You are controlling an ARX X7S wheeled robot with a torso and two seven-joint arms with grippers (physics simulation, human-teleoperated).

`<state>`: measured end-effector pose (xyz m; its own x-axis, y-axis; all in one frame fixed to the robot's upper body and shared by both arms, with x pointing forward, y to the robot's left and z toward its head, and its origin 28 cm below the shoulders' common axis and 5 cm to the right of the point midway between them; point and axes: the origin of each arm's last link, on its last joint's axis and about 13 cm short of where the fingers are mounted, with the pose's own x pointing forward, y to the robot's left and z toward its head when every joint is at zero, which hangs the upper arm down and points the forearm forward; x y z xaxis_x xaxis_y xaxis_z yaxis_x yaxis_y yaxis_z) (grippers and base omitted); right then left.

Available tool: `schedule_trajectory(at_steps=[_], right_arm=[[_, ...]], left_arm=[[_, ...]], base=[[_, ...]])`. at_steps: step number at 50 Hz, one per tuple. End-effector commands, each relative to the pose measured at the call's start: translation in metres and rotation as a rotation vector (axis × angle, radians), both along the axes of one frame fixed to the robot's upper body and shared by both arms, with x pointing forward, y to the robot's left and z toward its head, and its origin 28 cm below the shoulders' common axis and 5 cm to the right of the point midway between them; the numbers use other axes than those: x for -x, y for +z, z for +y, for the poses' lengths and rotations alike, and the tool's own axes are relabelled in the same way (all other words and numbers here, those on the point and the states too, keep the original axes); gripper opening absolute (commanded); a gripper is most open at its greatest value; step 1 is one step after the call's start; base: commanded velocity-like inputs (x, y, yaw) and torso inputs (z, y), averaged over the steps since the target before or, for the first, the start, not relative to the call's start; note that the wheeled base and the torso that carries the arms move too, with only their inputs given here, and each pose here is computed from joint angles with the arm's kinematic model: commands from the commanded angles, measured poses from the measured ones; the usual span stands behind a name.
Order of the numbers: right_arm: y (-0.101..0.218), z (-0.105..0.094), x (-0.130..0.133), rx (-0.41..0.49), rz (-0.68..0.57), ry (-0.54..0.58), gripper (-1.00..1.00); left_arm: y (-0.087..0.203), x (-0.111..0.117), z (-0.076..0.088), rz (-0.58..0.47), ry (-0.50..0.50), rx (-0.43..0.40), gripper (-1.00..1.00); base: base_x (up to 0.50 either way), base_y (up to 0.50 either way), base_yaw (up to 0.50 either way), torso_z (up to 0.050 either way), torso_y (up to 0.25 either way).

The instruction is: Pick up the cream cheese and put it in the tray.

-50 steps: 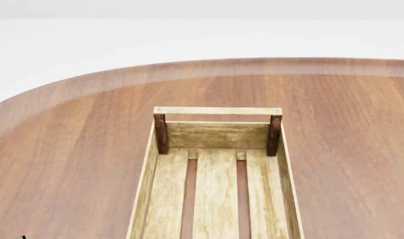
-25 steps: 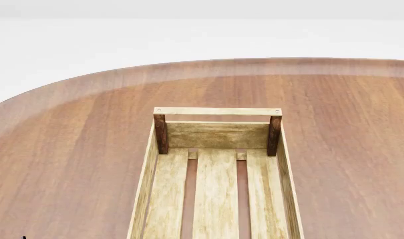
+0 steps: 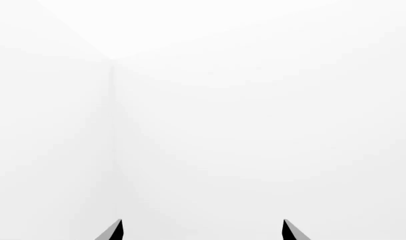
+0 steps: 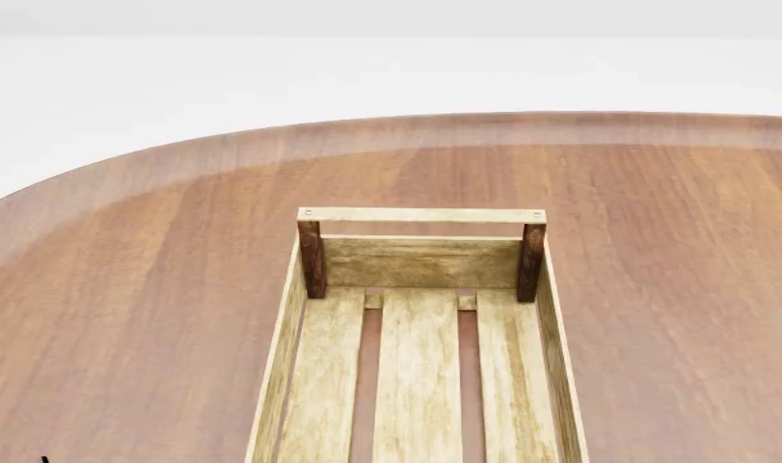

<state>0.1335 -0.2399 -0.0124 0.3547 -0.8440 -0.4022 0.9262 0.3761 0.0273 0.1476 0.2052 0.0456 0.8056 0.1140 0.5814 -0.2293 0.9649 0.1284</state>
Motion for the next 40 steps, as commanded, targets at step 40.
schedule_trajectory(at_steps=[40], right_arm=[[0.106, 0.037, -0.004, 0.426, -0.149, 0.154, -1.0]], left_arm=[[0.001, -0.001, 0.002, 0.0, 0.006, 0.011, 1.0]], base=[[0.0, 0.0, 0.0, 0.0, 0.0]])
